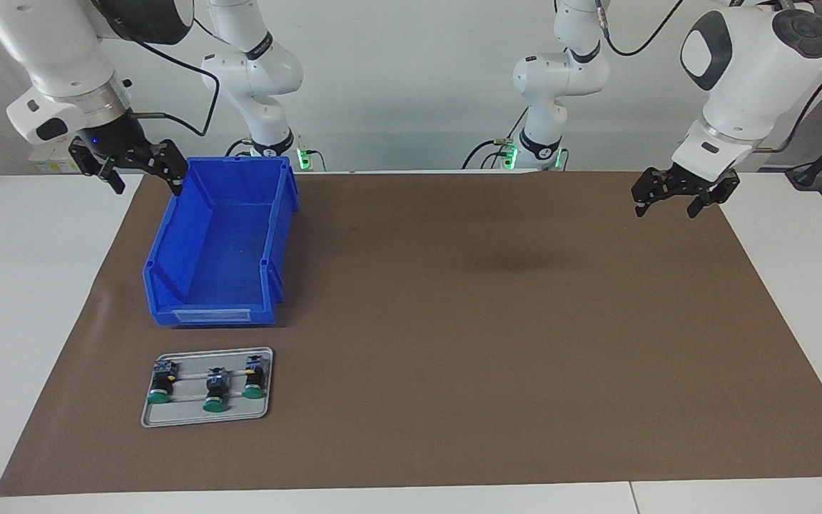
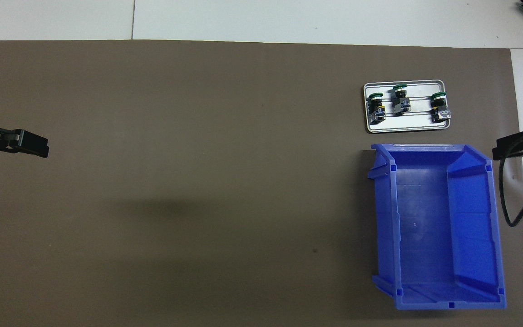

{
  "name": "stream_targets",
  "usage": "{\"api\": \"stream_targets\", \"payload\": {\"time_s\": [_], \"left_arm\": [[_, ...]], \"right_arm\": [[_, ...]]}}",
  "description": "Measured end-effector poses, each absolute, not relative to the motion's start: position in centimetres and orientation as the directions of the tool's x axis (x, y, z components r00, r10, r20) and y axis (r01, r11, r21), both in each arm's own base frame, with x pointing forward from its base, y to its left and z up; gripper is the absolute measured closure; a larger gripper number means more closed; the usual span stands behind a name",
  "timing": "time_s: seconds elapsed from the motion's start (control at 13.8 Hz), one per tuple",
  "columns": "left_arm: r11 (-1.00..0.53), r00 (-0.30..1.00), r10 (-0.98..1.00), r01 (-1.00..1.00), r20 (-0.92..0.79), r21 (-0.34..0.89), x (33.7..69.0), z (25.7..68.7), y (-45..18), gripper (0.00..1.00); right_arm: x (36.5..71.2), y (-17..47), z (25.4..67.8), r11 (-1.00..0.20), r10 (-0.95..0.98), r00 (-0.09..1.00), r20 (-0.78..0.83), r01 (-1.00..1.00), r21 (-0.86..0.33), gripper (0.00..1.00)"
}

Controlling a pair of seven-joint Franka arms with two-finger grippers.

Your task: Place and press button with both arms

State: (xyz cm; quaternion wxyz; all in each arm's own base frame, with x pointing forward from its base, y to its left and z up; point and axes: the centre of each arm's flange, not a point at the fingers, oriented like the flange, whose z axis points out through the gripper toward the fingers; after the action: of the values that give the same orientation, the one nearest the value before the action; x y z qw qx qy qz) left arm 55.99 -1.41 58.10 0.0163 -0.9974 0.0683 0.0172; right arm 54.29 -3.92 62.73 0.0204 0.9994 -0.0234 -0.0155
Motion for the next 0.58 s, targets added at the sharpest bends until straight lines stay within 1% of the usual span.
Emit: {"api": "stream_targets", "payload": {"time_s": [0.43,0.58], "left_arm": [[-0.990,0.990,-0.136,-0.137,-0.037,-0.030,55.99,58.10,-1.41,0.00],[-0.990,0.990,-0.136,-0.137,-0.037,-0.030,55.99,58.10,-1.41,0.00]], "right_arm": [[54.29,-3.91,62.72,-0.998,-0.047,0.998,-0.030,-0.046,0.041,0.00],[54.56,-3.96,62.81,-0.998,-0.047,0.999,-0.006,-0.047,0.042,0.00]]}}
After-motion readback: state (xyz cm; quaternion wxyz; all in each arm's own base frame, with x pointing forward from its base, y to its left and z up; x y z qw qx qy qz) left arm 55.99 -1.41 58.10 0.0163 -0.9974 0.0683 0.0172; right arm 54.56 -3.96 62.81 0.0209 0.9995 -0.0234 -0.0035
